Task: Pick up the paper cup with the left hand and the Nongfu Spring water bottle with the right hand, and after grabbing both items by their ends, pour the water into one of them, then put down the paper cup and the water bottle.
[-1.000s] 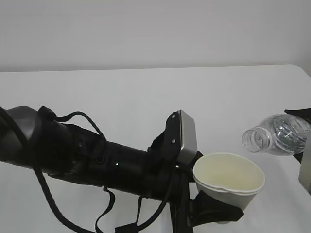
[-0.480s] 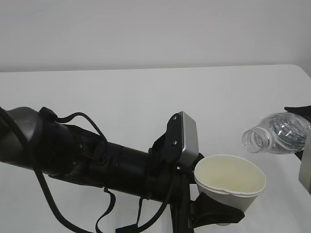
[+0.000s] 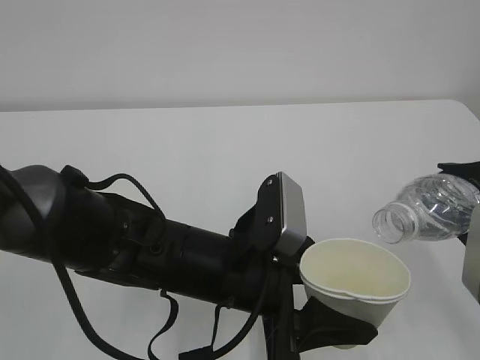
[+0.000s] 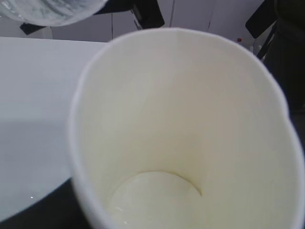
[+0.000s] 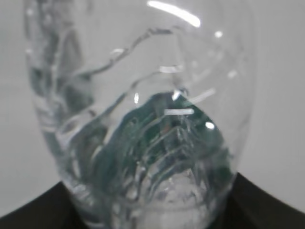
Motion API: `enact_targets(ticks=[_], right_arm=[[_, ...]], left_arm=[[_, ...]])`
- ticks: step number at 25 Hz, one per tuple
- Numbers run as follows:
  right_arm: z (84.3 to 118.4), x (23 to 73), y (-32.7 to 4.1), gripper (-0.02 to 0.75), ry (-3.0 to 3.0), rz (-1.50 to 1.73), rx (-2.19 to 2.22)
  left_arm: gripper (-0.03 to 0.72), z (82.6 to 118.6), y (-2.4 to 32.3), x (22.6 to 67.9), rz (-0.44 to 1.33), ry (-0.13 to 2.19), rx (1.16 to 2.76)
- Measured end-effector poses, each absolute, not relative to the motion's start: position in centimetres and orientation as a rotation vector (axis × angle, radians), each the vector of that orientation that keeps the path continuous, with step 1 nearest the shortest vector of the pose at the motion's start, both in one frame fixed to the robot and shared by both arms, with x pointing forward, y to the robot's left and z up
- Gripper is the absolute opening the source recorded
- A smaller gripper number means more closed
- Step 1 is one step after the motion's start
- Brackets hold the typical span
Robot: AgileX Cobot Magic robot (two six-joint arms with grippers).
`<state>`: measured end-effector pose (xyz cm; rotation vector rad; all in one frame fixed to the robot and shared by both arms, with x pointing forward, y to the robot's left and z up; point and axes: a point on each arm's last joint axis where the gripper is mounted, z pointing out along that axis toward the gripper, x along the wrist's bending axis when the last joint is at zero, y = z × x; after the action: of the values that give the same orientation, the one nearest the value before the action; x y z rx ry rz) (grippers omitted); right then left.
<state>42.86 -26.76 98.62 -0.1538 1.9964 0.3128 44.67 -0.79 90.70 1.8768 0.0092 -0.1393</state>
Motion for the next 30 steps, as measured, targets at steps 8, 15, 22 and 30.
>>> enact_targets(ticks=[8, 15, 22, 30], right_arm=[[98.62, 42.86, -26.76, 0.437, 1.990, 0.283, -0.200], [98.90, 42.90, -26.51, 0.436, 1.954, 0.304, -0.227], [99.14, 42.95, -26.38, 0.436, 1.928, 0.326, -0.222], [99.37, 43.02, -26.32, 0.436, 1.898, 0.322, -0.237]], left_arm=[[0.421, 90.70, -0.79, 44.67, -0.141, 0.011, 1.877], [0.421, 90.71, -0.80, 44.69, -0.140, 0.015, 1.875], [0.421, 90.73, -0.81, 44.72, -0.139, 0.020, 1.873], [0.421, 90.75, -0.81, 44.75, -0.137, 0.025, 1.871]])
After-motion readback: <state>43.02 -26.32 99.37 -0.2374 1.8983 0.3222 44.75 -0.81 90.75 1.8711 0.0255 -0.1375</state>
